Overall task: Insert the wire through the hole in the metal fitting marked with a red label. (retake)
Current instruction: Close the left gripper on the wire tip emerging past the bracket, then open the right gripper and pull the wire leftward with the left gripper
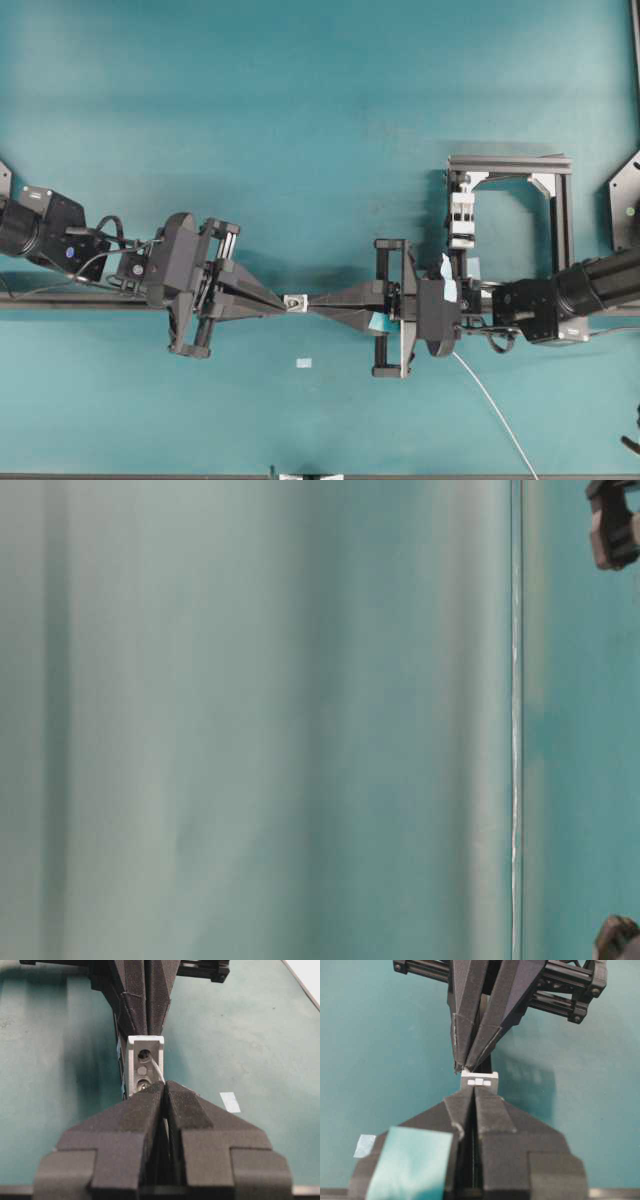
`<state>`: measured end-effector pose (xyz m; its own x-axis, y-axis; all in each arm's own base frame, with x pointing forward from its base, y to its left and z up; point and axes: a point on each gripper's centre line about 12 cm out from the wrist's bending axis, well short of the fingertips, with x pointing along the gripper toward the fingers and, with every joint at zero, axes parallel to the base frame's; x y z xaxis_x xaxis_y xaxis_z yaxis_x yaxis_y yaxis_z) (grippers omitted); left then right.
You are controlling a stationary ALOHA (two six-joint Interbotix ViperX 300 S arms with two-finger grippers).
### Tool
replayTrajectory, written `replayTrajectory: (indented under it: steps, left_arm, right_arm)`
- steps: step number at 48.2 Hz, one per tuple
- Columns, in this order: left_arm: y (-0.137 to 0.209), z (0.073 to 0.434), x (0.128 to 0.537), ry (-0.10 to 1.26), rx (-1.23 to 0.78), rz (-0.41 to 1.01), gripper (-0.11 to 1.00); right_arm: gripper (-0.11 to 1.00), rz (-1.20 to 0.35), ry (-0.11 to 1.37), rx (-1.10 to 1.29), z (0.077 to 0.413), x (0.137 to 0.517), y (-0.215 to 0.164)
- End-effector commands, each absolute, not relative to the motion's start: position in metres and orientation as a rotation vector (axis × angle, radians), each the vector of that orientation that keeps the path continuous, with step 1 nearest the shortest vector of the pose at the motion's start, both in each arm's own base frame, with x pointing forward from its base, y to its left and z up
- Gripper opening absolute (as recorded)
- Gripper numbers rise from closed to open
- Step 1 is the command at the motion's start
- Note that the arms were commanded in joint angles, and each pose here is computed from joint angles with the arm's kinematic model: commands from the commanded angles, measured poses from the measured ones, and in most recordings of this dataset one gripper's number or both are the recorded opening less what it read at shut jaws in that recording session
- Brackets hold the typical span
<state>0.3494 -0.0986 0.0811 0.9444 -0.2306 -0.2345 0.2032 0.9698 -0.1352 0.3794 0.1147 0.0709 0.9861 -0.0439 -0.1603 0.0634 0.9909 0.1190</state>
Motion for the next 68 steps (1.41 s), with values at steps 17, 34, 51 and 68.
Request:
replayTrajectory:
  steps: [17, 34, 51, 68]
  left_arm:
    - [-0.096, 0.095, 0.355, 0.205, -0.11, -0.218, -0.1]
    - [-0.093, 0.098, 0.355, 0.208, -0.103, -0.21, -0.1]
    - [-0.091, 0.102, 0.348, 0.224, -0.102, -0.209, -0.1]
    - [-0.09, 0.099, 0.346, 0.234, -0.1, -0.208, -0.1]
  right_arm:
    - [0.04, -0.08, 0.159, 0.14, 0.073, 0.381, 0.11]
    - [0.88, -0.078, 0.142, 0.148, 0.082, 0.38, 0.109]
    - [0.88, -0.075, 0.139, 0.147, 0.084, 0.378, 0.109]
    - [0.87, -0.075, 0.139, 0.149, 0.084, 0.378, 0.109]
